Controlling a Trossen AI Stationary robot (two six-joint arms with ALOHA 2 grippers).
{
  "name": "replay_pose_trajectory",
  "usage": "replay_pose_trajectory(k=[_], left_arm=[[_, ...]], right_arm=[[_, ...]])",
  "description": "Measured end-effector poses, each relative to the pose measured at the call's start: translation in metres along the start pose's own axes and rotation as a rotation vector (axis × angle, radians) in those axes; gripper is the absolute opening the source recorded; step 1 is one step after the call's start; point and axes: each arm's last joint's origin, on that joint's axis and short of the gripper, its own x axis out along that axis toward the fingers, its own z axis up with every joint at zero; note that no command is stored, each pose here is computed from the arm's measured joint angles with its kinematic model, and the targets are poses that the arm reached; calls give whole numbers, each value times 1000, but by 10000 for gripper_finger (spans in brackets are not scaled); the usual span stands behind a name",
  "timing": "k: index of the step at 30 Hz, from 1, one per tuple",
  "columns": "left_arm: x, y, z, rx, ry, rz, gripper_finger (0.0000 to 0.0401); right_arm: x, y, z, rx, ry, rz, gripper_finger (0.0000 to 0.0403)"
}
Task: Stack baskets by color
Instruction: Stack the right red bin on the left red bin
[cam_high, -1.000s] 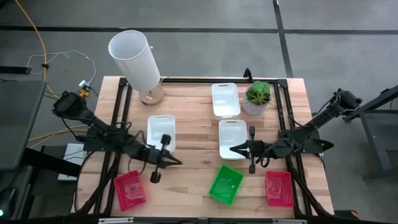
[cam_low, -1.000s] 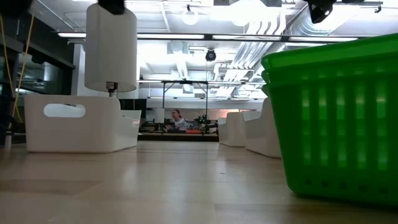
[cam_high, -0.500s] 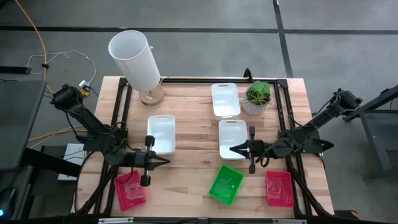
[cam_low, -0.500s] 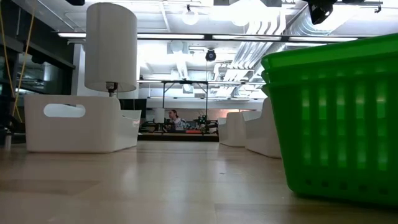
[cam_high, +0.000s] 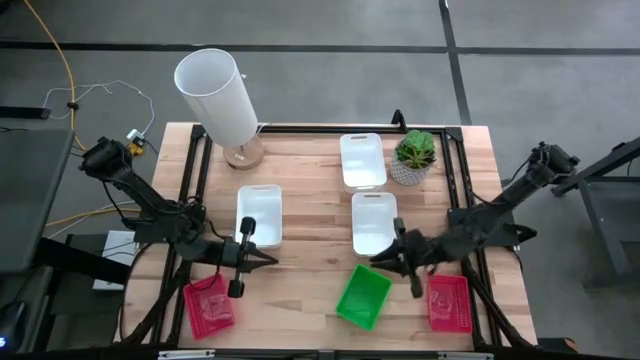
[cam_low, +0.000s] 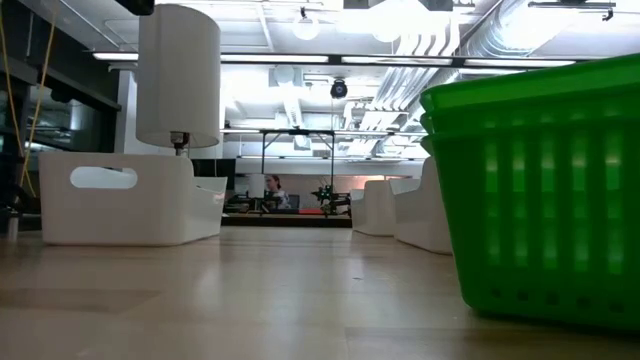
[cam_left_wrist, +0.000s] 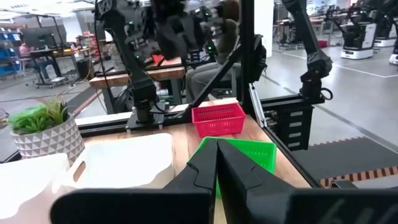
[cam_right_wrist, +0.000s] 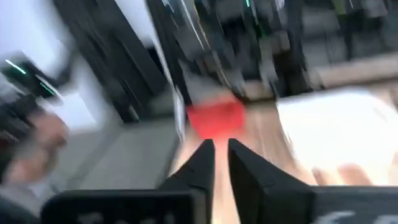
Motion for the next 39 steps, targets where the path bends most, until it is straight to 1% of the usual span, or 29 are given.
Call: replay_pose_trajectory(k=[2, 4, 8, 10, 12, 15, 18, 22, 25, 27, 30, 35, 39], left_arm=[[0, 0, 0, 0, 0, -3, 0], [0, -1, 0, 0, 0, -3, 0], [0, 0, 0, 0, 0, -3, 0], [0, -1, 0, 0, 0, -3, 0], [0, -1, 0, -2, 0, -3, 0], [0, -1, 0, -1, -1, -11, 0], [0, -1, 0, 0, -3, -30, 0], [0, -1, 0, 0, -4, -42, 0], [0, -1, 0, 0, -4, -41, 0], [0, -1, 0, 0, -3, -41, 0], [0, -1, 0, 0, -3, -41, 0], [0, -2, 0, -1, -5, -58, 0], [0, -2, 0, -3, -6, -72, 0]], right_arm=[[3, 10, 0, 36, 158, -84, 65], [3, 21, 2, 100, 327, -161, 93], [0, 42, -12, 296, 707, -383, 137], [-1, 53, -22, 393, 858, -502, 148], [-3, 64, -36, 454, 999, -622, 154], [-5, 79, -59, 516, 1137, -779, 156], [-6, 90, -82, 543, 1198, -873, 156], [-6, 96, -102, 509, 1208, -942, 156], [-3, 95, -107, 515, 1150, -981, 156], [-2, 95, -107, 533, 1083, -1004, 156], [-2, 95, -107, 571, 1027, -1030, 156], [-3, 92, -111, 616, 1009, -1076, 156], [-5, 85, -124, 637, 1020, -1098, 156]])
